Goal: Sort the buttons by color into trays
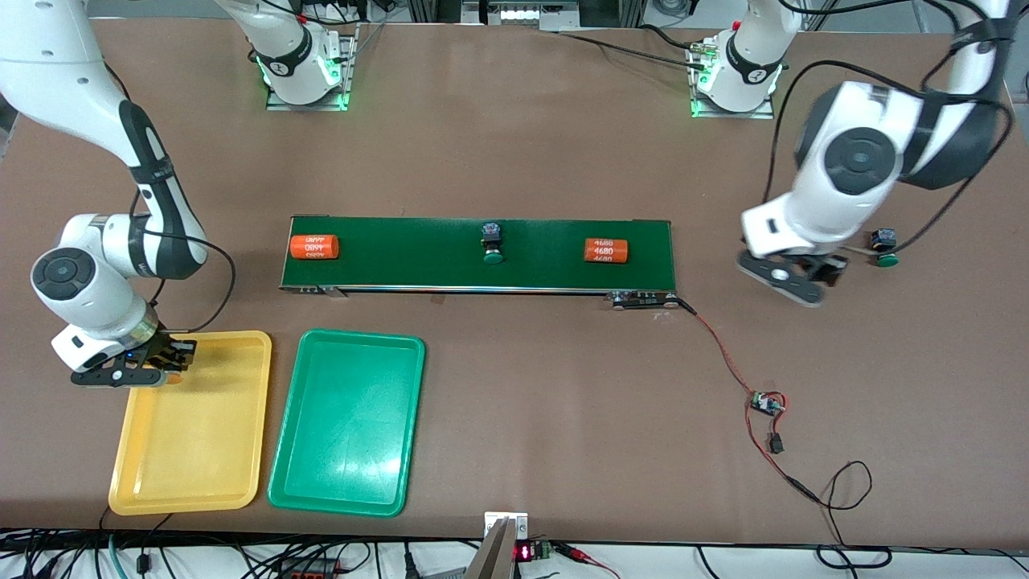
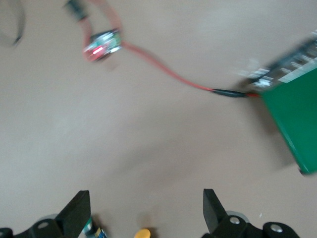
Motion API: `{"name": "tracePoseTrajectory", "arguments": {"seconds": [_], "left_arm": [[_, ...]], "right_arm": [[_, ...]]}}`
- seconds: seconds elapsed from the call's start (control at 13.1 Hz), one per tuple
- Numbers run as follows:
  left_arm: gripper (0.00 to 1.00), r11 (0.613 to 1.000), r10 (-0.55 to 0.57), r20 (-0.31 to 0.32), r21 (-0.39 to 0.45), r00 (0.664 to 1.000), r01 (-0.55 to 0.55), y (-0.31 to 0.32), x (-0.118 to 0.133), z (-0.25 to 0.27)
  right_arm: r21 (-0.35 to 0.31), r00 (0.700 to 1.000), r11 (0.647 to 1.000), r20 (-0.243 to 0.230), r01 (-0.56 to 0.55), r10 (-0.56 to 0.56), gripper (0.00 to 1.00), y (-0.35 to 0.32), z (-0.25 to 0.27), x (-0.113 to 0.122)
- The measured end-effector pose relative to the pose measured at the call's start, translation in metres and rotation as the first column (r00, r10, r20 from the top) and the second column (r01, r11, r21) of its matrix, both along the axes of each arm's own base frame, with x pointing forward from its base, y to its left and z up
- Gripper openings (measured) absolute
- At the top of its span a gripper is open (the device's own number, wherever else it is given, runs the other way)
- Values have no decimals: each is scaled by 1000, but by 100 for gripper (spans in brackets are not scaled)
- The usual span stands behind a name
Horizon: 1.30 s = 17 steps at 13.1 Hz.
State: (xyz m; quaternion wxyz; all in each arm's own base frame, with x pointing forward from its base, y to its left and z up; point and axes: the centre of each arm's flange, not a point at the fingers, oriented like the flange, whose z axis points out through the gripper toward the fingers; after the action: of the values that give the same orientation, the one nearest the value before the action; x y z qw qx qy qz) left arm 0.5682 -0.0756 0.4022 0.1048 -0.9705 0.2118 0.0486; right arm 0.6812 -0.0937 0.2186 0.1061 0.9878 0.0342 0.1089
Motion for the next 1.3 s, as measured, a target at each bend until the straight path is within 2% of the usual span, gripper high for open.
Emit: {"name": "tracePoseTrajectory", "arguments": {"seconds": [0.08, 0.15, 0.38, 0.46, 0.61, 0.76, 0.92, 1.07, 1.3], "left_arm": [[100, 995, 98, -7, 5, 995, -98, 20, -2, 0], [100, 984, 177, -44, 22, 983, -176, 41, -9, -5], [100, 950, 312, -193, 84, 930, -301, 98, -45, -53], [100, 942, 336, -241, 103, 911, -320, 108, -62, -76], [100, 927, 375, -308, 129, 874, -352, 125, -91, -111], [100, 903, 429, -336, 140, 838, -406, 156, -112, -134], [100, 884, 463, -356, 121, 811, -452, 198, -134, -163], [100, 888, 448, -336, 61, 828, -456, 229, -157, -201], [100, 898, 421, -318, 16, 849, -440, 230, -183, -235]], "right_arm": [[-2, 1000, 1000, 13, -8, 8, 41, -4, -8, 0], [-5, 1000, 1000, 18, -13, 13, 41, -7, -13, 0], [-10, 1000, 1000, 19, -22, 22, 41, -11, -19, 0], [-11, 999, 1000, 21, -24, 24, 45, -11, -18, 1], [-13, 999, 1000, 29, -28, 29, 64, -11, -15, 3], [-17, 999, 999, 40, -33, 34, 85, -11, -6, 5], [-23, 999, 999, 36, -31, 32, 89, -11, 7, 6], [-29, 1000, 999, -23, -13, 13, 89, -5, 33, 1], [42, 994, 998, -102, 42, -38, 93, 31, 91, -18]]}}
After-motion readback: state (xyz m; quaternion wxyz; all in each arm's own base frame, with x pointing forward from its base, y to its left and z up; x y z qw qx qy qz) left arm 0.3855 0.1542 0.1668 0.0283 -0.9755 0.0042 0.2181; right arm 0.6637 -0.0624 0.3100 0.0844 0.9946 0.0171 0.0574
